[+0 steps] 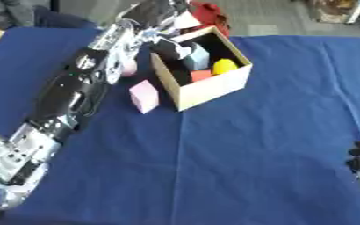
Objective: Pick up objects on the table and place them in the box.
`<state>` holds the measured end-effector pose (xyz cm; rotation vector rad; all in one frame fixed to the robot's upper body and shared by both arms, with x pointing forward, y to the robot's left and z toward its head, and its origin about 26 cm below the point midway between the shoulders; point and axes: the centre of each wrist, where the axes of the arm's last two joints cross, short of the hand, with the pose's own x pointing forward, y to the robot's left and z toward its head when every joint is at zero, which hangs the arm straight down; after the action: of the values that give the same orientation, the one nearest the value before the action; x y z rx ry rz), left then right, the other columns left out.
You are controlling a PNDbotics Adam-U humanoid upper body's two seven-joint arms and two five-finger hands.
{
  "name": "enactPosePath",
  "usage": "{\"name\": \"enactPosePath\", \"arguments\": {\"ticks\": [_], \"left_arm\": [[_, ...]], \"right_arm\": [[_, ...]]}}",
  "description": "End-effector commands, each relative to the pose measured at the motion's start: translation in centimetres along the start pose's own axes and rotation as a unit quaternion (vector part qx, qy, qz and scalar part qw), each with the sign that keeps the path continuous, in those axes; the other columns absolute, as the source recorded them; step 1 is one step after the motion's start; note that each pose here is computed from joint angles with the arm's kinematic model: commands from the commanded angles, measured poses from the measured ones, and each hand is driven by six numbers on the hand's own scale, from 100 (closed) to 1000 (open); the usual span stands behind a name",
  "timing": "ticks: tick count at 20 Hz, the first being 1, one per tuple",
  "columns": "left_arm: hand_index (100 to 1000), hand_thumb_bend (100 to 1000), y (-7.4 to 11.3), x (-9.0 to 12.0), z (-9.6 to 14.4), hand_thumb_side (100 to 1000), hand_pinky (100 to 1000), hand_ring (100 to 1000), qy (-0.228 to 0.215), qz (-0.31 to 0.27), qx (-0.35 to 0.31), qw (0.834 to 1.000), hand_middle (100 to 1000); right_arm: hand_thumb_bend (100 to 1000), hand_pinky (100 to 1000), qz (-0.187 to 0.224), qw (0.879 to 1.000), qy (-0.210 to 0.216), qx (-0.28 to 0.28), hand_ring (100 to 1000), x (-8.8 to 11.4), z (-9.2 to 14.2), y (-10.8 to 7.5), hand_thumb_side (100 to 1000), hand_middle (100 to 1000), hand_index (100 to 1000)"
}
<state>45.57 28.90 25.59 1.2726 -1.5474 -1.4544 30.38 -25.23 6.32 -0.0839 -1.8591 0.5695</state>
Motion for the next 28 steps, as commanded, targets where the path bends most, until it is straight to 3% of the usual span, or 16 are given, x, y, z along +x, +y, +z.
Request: {"name": "enactPosePath", "arguments": {"ticks": [1,4,11,20,28], "left_arm": [[935,381,3.4,-4.0,2.4,444,840,785,0.042,-0.02,-0.012,0.999,834],[915,428,3.3,-7.2,4.8,317,839,783,0.089,-0.032,-0.061,0.994,819],[897,414,-0.6,-11.5,8.3,247,832,773,0.14,0.016,-0.161,0.977,801],[888,450,-3.3,-12.7,9.6,163,817,752,0.173,0.021,-0.206,0.963,786],[852,440,-5.8,-12.8,10.0,175,785,706,0.2,0.006,-0.214,0.956,742]], "right_arm": [[100,684,0.015,1.0,-0.005,-0.009,657,0.4,0.0,-1.0,389,674,804],[100,684,0.017,1.0,-0.005,-0.011,657,0.4,0.1,-1.1,386,674,804],[100,684,0.019,1.0,-0.006,-0.015,657,0.4,0.0,-1.2,384,675,804],[100,684,0.02,1.0,-0.006,-0.016,658,0.4,0.0,-1.2,382,675,805],[100,684,0.019,1.0,-0.006,-0.016,658,0.4,0.0,-1.2,380,674,804]]}}
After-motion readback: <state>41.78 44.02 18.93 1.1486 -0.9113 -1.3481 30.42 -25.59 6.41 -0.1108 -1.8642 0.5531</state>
